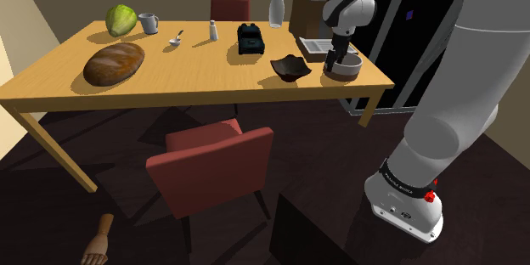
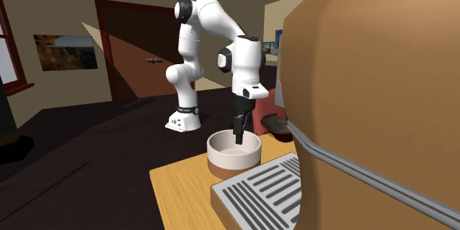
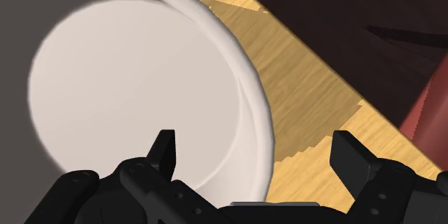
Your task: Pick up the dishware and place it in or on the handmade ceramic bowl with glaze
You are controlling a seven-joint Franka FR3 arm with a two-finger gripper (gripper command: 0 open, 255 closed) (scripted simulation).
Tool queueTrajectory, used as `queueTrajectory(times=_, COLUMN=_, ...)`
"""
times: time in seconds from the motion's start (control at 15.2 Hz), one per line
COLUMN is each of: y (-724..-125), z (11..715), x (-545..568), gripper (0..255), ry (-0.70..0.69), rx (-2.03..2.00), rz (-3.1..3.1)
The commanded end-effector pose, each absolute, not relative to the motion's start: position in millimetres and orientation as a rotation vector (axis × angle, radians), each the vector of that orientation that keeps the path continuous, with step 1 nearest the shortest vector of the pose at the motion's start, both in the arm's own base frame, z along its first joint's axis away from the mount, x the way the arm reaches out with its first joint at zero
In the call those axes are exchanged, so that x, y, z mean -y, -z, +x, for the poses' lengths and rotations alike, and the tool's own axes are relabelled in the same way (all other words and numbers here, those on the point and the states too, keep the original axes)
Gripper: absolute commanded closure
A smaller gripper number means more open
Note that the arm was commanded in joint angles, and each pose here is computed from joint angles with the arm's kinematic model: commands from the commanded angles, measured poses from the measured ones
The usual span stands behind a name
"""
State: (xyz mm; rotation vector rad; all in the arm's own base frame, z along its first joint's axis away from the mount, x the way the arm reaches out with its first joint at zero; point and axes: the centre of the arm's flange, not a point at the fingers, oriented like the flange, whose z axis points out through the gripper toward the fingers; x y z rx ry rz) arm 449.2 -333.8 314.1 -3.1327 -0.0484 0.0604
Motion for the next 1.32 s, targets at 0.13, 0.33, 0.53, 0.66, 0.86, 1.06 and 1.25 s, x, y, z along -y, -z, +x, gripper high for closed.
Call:
queueTrajectory(times=0.13, y=-306.9, z=449.6, x=334.1, gripper=0, ry=-0.06, rx=0.048, rz=-3.133)
queueTrajectory(times=0.33, y=-306.9, z=449.6, x=334.1, gripper=0, ry=-0.06, rx=0.048, rz=-3.133)
queueTrajectory(times=0.53, y=-307.0, z=449.5, x=334.1, gripper=255, ry=-0.06, rx=0.048, rz=-3.133)
queueTrajectory(times=0.66, y=-307.0, z=449.5, x=334.1, gripper=255, ry=-0.06, rx=0.048, rz=-3.133)
queueTrajectory(times=0.86, y=-307.1, z=449.5, x=334.1, gripper=255, ry=-0.06, rx=0.048, rz=-3.133)
queueTrajectory(times=1.06, y=-307.2, z=449.6, x=334.4, gripper=255, ry=-0.06, rx=0.048, rz=-3.133)
queueTrajectory(times=1.25, y=-317.5, z=449.6, x=334.1, gripper=255, ry=-0.06, rx=0.048, rz=-3.133)
